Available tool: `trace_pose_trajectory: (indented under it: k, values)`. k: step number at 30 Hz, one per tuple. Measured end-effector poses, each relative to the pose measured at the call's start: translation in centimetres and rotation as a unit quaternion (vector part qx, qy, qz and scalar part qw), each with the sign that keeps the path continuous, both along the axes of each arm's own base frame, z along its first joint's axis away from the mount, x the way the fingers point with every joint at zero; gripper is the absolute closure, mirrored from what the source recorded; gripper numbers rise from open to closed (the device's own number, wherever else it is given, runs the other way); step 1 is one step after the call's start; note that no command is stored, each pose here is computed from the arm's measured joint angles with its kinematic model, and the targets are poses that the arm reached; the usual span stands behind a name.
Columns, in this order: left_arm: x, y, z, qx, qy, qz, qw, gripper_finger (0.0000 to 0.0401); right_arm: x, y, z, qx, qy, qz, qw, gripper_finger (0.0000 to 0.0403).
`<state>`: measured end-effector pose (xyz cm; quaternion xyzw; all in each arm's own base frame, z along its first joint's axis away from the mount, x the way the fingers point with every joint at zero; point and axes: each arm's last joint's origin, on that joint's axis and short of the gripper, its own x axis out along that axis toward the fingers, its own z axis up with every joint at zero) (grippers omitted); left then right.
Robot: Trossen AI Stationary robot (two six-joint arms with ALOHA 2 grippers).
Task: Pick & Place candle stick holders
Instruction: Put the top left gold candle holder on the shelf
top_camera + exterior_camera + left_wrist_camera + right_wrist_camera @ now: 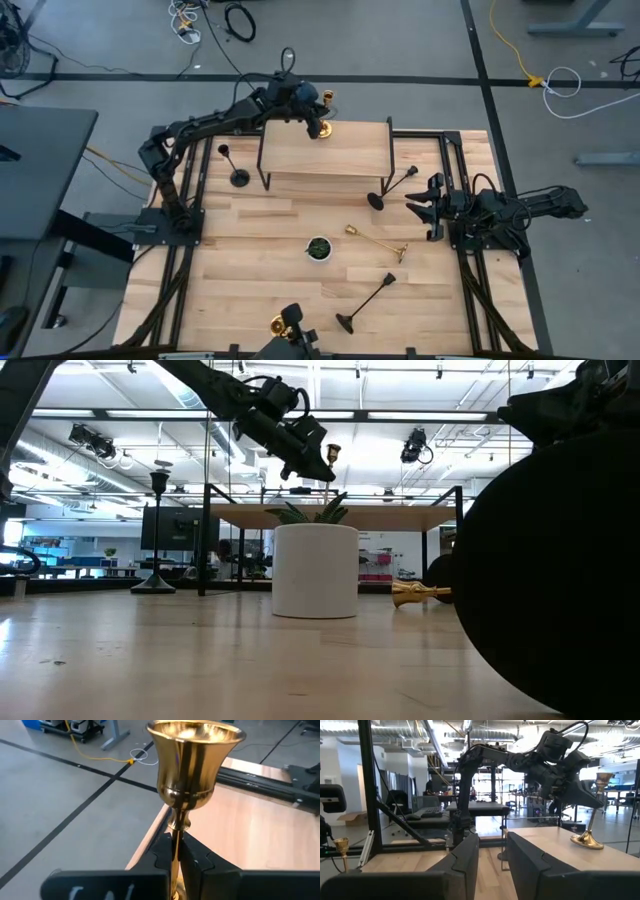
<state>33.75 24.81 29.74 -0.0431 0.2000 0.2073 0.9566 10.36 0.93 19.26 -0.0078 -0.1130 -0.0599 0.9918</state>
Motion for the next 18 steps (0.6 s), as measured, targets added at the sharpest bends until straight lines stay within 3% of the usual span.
trace_pose_trajectory:
  k: [18]
  values:
    - [0.37,-0.43,0.03,-0.012,-0.011,-0.012,1.000,0.0374,0.00,0.00,0.00,0.000,0.000,0.000,1.000,0.0300]
